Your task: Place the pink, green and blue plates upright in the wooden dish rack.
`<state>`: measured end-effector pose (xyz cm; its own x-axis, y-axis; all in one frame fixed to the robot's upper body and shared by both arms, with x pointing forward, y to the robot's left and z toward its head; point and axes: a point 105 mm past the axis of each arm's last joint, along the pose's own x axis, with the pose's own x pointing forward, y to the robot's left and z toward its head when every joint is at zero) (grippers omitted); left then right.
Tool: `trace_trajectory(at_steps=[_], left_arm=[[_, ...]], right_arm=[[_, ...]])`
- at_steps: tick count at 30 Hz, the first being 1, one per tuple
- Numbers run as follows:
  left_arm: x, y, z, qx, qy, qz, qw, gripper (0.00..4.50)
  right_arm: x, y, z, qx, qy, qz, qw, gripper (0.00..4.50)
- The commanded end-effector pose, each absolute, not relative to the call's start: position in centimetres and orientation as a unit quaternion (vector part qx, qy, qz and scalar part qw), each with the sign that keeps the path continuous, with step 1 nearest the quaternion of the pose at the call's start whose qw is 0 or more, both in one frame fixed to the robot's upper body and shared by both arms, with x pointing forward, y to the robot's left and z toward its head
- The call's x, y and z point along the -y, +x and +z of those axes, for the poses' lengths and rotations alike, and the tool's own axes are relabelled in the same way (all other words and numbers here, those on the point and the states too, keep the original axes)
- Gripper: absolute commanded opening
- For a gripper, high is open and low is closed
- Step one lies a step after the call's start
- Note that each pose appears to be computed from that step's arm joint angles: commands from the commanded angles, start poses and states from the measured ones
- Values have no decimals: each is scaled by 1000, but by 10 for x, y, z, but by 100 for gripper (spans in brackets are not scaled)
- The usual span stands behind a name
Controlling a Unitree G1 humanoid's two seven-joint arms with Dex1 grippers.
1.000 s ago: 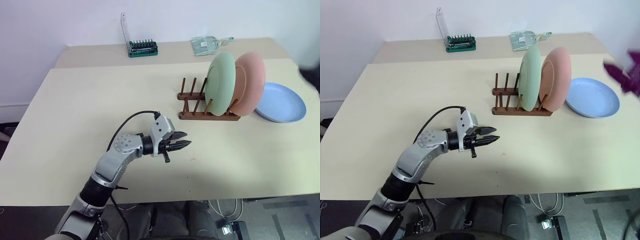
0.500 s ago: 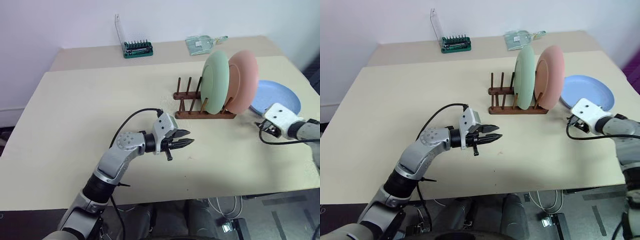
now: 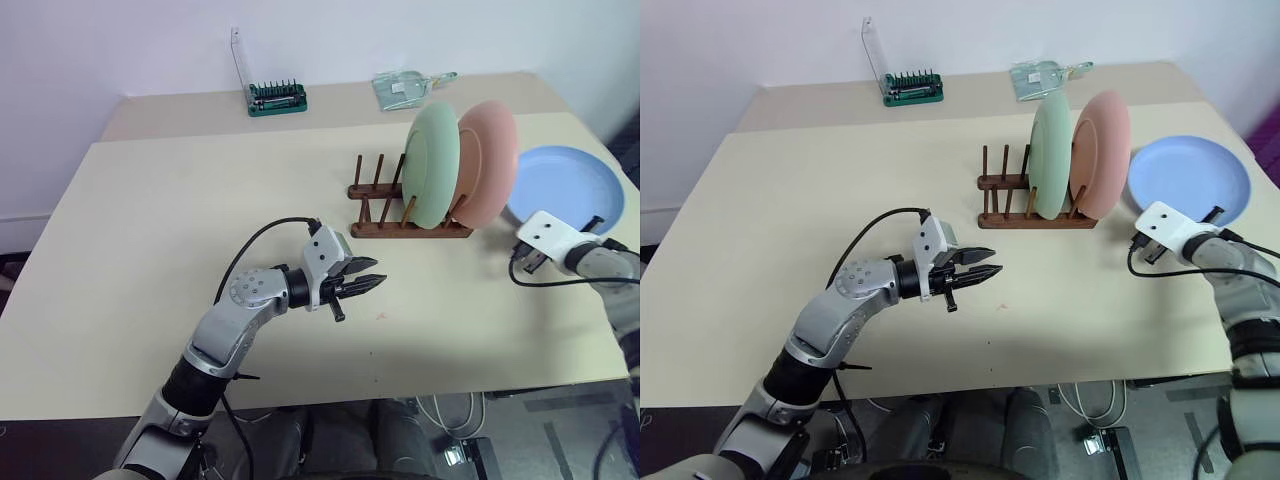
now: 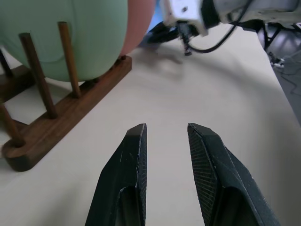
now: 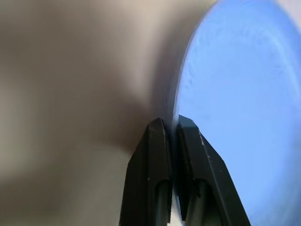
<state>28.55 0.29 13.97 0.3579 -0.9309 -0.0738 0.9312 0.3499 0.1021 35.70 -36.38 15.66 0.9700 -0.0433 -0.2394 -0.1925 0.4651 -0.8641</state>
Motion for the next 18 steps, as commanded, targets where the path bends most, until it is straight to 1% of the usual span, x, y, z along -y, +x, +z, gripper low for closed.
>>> trace_trajectory(at_steps=[1, 2, 3, 5, 6, 7, 10, 11, 13, 15, 17, 18], left_arm=[[-5, 282, 156, 28, 60, -568, 820, 136], [-6, 282, 156, 27, 60, -568, 820, 136], [-7, 283, 155, 26, 60, -568, 820, 136], [-8, 284, 153, 23, 60, -568, 820, 136], [-8, 284, 153, 22, 61, -568, 820, 136], [-8, 285, 152, 21, 62, -568, 820, 136], [-11, 289, 151, 19, 63, -563, 824, 136], [-12, 291, 151, 18, 62, -561, 825, 136], [-19, 295, 149, 14, 65, -551, 832, 136], [-28, 298, 146, 9, 73, -538, 840, 136], [-34, 301, 144, 6, 80, -530, 844, 136], [-37, 302, 144, 6, 81, -526, 847, 136]], right_arm=[[356, 340, 289, 64, -485, -65, 870, 6], [347, 332, 321, 117, -453, -76, 881, 6], [341, 325, 340, 151, -430, -81, 887, 6], [319, 313, 371, 219, -359, -52, 906, 6], [300, 308, 382, 247, -302, -4, 921, 6], [272, 302, 389, 269, -245, 74, 929, 6], [207, 284, 389, 276, -130, 256, 917, 6], [194, 279, 388, 271, -105, 293, 911, 6], [154, 271, 387, 264, -7, 389, 883, 6], [124, 266, 381, 244, 39, 444, 862, 6], [114, 269, 377, 220, 72, 454, 860, 6], [111, 273, 375, 202, 106, 457, 860, 6]])
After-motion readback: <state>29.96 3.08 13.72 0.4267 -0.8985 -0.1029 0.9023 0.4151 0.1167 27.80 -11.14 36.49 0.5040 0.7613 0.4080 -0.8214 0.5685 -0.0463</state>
